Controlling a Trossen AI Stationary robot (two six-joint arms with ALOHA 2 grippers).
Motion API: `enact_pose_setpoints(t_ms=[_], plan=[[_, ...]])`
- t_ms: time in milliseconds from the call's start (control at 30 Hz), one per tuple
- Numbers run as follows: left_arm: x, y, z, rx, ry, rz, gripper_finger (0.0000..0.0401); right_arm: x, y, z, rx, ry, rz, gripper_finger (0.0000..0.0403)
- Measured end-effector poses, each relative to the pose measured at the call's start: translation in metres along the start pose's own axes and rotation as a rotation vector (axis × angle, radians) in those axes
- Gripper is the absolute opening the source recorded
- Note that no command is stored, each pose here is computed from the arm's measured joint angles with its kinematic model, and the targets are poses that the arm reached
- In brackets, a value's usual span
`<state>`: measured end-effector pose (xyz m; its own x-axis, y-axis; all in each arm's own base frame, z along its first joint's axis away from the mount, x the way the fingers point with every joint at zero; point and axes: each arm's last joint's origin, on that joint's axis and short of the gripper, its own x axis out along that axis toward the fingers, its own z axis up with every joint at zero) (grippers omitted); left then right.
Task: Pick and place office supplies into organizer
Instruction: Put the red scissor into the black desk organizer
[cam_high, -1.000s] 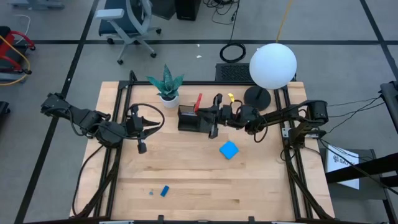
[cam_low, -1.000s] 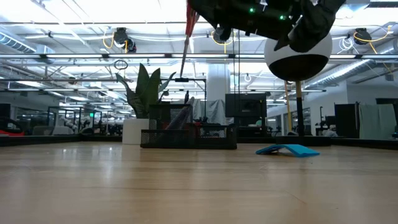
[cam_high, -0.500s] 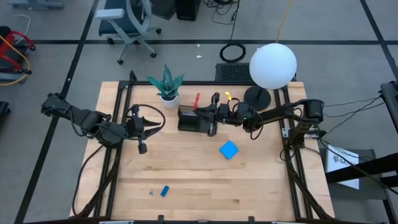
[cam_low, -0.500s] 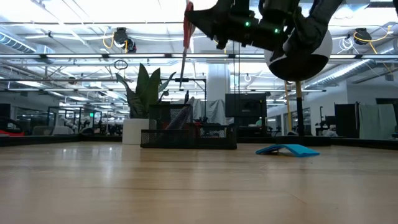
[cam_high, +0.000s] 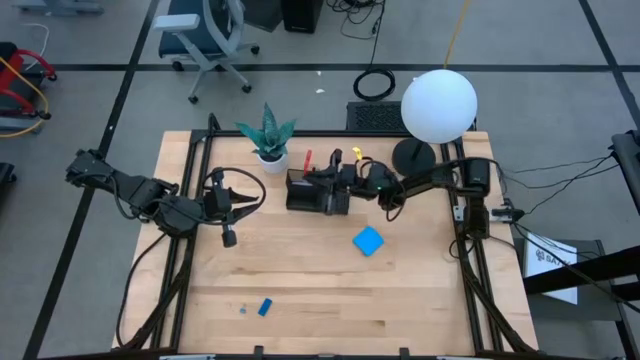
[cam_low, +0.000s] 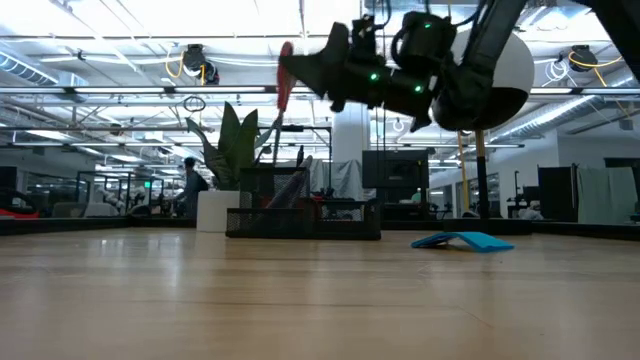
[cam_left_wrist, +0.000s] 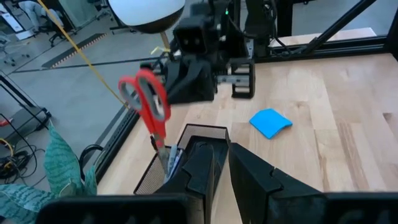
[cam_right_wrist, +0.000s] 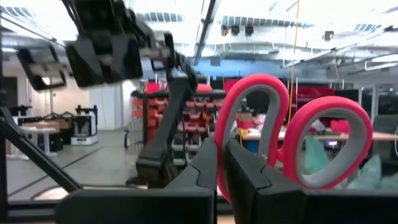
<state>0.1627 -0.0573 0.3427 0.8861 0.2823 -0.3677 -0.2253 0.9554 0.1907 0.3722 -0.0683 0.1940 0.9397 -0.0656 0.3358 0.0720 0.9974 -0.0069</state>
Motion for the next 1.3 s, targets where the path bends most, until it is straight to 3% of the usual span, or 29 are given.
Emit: enact_pose_setpoints(t_ms=[267, 1067, 1300], plan=[[0.000, 0.000, 0.000, -0.001, 0.001, 0.000, 0.0060, 0.013, -0.005, -0.025, 0.022, 0.067, 0.013, 0.0006], [0.002, 0.000, -0.003, 0.003, 0.009, 0.008, 0.0060, 0.011, -0.016, -0.031, 0.019, 0.137, 0.006, 0.0006], [0.002, 0.000, -0.003, 0.004, 0.010, 0.008, 0.0060, 0.011, -0.016, -0.030, 0.112, 0.129, -0.004, 0.0006]])
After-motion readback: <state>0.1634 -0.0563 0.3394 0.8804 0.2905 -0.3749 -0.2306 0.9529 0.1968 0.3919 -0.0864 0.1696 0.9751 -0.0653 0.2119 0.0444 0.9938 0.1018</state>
